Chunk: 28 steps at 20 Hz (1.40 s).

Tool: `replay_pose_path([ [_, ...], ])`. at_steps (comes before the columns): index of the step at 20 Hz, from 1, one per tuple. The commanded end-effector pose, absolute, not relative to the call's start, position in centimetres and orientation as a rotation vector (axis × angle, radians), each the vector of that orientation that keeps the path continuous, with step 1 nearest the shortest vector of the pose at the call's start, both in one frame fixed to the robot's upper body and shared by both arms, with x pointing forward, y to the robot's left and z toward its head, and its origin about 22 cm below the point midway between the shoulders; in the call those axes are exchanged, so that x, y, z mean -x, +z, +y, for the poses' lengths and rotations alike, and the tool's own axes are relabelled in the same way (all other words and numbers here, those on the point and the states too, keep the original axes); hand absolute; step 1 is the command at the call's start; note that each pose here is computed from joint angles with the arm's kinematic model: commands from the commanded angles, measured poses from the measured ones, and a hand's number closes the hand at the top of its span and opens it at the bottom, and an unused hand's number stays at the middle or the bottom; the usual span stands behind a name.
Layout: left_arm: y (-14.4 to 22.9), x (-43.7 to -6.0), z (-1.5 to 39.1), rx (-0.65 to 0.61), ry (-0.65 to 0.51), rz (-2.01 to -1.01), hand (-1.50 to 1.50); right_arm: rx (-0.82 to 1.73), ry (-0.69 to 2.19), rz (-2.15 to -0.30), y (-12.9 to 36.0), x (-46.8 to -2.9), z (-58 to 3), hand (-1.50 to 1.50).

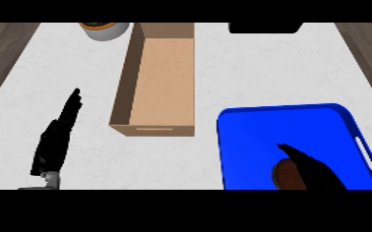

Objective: Pick the cupcake from the tray and place it in the cardboard box

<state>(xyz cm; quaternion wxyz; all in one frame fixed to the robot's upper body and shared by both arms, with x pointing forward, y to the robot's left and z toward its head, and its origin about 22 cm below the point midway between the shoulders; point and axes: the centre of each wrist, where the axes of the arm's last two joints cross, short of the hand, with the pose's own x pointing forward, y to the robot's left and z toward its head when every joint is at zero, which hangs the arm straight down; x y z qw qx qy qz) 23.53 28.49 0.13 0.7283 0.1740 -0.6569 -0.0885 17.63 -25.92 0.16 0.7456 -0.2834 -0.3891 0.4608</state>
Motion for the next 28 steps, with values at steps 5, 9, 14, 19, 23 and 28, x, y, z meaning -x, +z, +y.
replay_pose_path([
  [5, 1.1, -23.7, 29.3, -0.372, -0.192, -1.453, 0.00, 0.780, 1.042, -0.927, -1.2, -17.8, -26.1, 1.50],
  [9, 3.2, -25.2, 27.9, -0.376, -0.196, -1.450, 0.00, 0.863, 1.031, -1.011, 0.7, -17.4, -25.4, 1.50],
  [14, 2.1, -24.3, 28.9, -0.379, -0.200, -1.439, 0.00, 0.971, 0.920, -1.004, 2.0, -17.1, -23.7, 1.50],
  [19, 1.0, -23.4, 29.2, -0.381, -0.201, -1.445, 0.00, 1.165, 0.611, -0.734, 1.2, -17.5, -16.8, 1.50],
  [23, 0.9, -24.3, 29.6, -0.371, -0.204, -1.437, 0.00, 1.300, 0.574, -0.701, 3.3, -16.5, -11.9, 1.50],
  [28, 1.4, -24.6, 28.2, -0.386, -0.214, -1.459, 0.00, 1.358, 0.508, -0.786, 7.0, -15.2, -7.7, 1.50],
])
